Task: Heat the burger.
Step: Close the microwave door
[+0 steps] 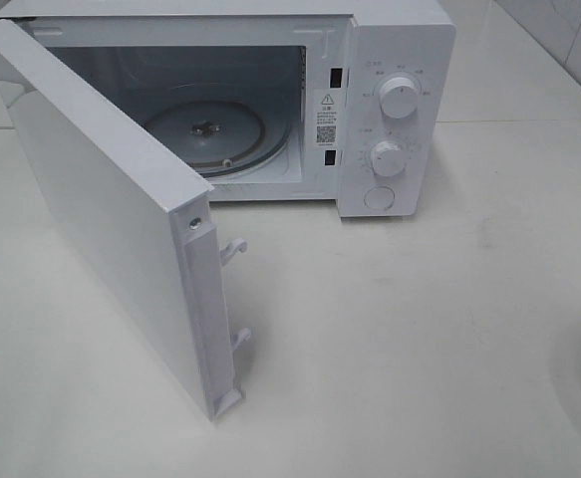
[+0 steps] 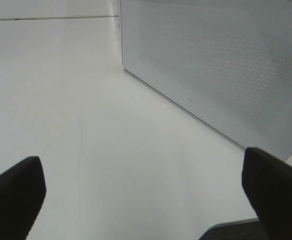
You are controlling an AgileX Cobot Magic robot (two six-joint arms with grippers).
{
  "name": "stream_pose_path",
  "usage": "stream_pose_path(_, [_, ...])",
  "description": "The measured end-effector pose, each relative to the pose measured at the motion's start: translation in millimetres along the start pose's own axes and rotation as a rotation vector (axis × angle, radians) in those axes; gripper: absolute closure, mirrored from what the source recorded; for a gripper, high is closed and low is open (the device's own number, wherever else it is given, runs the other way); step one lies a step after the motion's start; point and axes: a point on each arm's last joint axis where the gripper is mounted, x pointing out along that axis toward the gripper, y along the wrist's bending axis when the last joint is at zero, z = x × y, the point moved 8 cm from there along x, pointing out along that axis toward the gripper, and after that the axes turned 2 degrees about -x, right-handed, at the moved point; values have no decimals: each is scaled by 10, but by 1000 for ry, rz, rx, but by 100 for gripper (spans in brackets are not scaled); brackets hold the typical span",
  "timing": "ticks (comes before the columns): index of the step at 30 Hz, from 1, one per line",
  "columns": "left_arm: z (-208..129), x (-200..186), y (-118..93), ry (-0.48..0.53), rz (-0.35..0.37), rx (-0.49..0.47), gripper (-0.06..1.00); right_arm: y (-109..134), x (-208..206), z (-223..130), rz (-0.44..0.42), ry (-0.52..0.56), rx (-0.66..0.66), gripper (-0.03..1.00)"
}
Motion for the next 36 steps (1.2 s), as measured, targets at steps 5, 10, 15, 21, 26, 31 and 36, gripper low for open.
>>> stream_pose_path(5, [0,0,0,0,0,0,-4,0,0,0,0,0,0,22])
stream_pose_path(10, [0,0,0,0,0,0,-4,0,0,0,0,0,0,22])
stream_pose_path(15, [0,0,0,0,0,0,-4,0,0,0,0,0,0,22])
stream_pose_path(21, [0,0,0,0,0,0,-4,0,0,0,0,0,0,22])
stream_pose_path(26, [1,0,-23,-1,-13,-7,-4,0,0,0,0,0,0,22])
stream_pose_path(31, [14,-2,-97,-8,-57,-31,-4,0,0,0,0,0,0,22])
stream_pose_path(36, [22,-3,-110,-12,-65,-35,-4,0,0,0,0,0,0,22])
